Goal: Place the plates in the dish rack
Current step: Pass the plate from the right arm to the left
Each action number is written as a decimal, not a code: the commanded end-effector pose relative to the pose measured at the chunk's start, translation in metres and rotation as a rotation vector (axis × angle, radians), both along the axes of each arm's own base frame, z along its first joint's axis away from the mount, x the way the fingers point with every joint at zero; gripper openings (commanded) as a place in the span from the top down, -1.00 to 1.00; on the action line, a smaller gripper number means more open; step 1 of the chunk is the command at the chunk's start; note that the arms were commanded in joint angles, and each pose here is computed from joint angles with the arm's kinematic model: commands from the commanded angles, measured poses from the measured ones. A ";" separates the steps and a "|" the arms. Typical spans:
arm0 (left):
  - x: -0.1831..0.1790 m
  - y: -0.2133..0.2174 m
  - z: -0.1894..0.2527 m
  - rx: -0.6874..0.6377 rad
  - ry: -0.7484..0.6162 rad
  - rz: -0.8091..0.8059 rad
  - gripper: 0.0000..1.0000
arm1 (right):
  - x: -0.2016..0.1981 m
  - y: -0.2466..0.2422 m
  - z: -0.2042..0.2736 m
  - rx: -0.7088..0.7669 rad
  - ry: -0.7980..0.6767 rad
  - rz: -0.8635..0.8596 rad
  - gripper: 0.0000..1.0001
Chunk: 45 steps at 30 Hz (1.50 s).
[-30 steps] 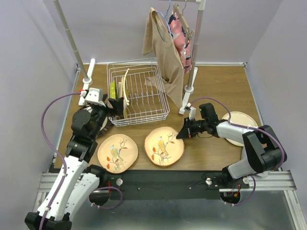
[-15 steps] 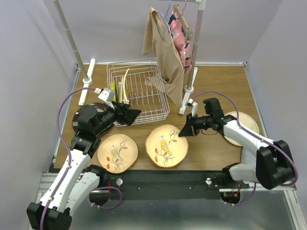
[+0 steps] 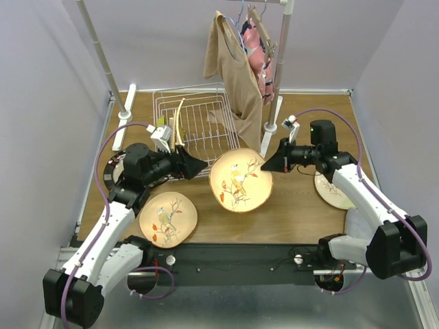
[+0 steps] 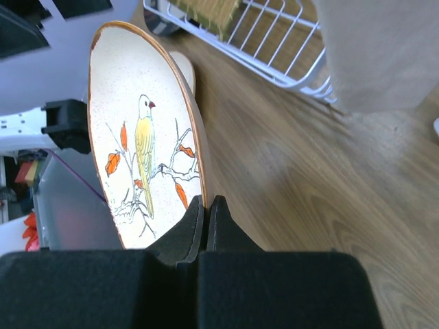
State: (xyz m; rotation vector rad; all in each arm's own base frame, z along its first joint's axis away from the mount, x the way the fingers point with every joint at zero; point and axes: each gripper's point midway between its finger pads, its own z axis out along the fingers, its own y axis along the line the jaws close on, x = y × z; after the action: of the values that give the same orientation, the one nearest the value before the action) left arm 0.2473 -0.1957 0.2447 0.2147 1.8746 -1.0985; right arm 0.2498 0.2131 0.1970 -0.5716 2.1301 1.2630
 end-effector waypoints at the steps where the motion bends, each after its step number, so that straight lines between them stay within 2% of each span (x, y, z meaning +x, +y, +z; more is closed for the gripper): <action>1: -0.008 -0.008 -0.008 -0.019 0.113 -0.030 -0.68 | 0.005 0.004 0.053 0.098 -0.046 0.020 0.99; 11: -0.007 -0.049 0.007 -0.041 0.164 -0.099 -0.65 | 0.021 0.005 0.068 0.096 -0.081 -0.012 0.99; 13: -0.010 -0.064 0.006 -0.043 0.174 -0.133 -0.59 | 0.020 0.004 0.068 0.095 -0.081 -0.014 0.99; 14: -0.008 -0.066 0.005 -0.037 0.175 -0.129 -0.53 | 0.021 0.004 0.069 0.092 -0.085 -0.022 0.99; 18: -0.002 -0.069 0.005 -0.014 0.181 -0.108 0.19 | 0.024 0.000 0.072 0.088 -0.099 -0.046 0.99; 22: 0.003 -0.064 0.007 0.029 0.176 -0.076 0.31 | 0.030 -0.004 0.070 0.073 -0.108 -0.073 0.99; 23: 0.004 -0.062 0.007 0.044 0.163 -0.067 0.39 | 0.032 -0.005 0.069 0.068 -0.110 -0.081 0.99; 25: 0.004 -0.060 0.009 0.060 0.161 -0.060 0.92 | 0.033 -0.006 0.067 0.063 -0.110 -0.086 0.99; 26: 0.005 -0.059 0.010 0.068 0.152 -0.063 1.00 | 0.035 -0.006 0.066 0.061 -0.110 -0.092 0.99; 31: 0.006 -0.062 0.024 0.071 0.103 -0.086 1.00 | 0.035 -0.005 0.068 0.077 -0.124 -0.082 0.97; 32: 0.009 -0.061 0.026 0.075 0.097 -0.075 1.00 | 0.035 -0.005 0.068 0.078 -0.128 -0.081 0.89; 36: 0.016 -0.054 0.049 0.095 0.040 -0.036 1.00 | 0.037 -0.004 0.074 0.079 -0.152 -0.072 0.05; 39: 0.020 -0.047 0.064 0.109 0.008 -0.004 1.00 | 0.039 -0.005 0.076 0.080 -0.158 -0.071 -0.33; 42: 0.026 -0.037 0.076 0.128 -0.008 0.028 1.00 | 0.040 -0.007 0.080 0.084 -0.178 -0.062 -0.47; 45: 0.029 -0.027 0.085 0.145 -0.021 0.057 1.00 | 0.042 -0.011 0.086 0.090 -0.207 -0.056 -0.50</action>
State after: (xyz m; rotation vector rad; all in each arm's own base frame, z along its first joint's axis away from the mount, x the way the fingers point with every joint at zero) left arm 0.2639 -0.2334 0.2706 0.2553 2.0985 -0.9502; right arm 0.2882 0.2061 0.2610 -0.5200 1.9834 1.2123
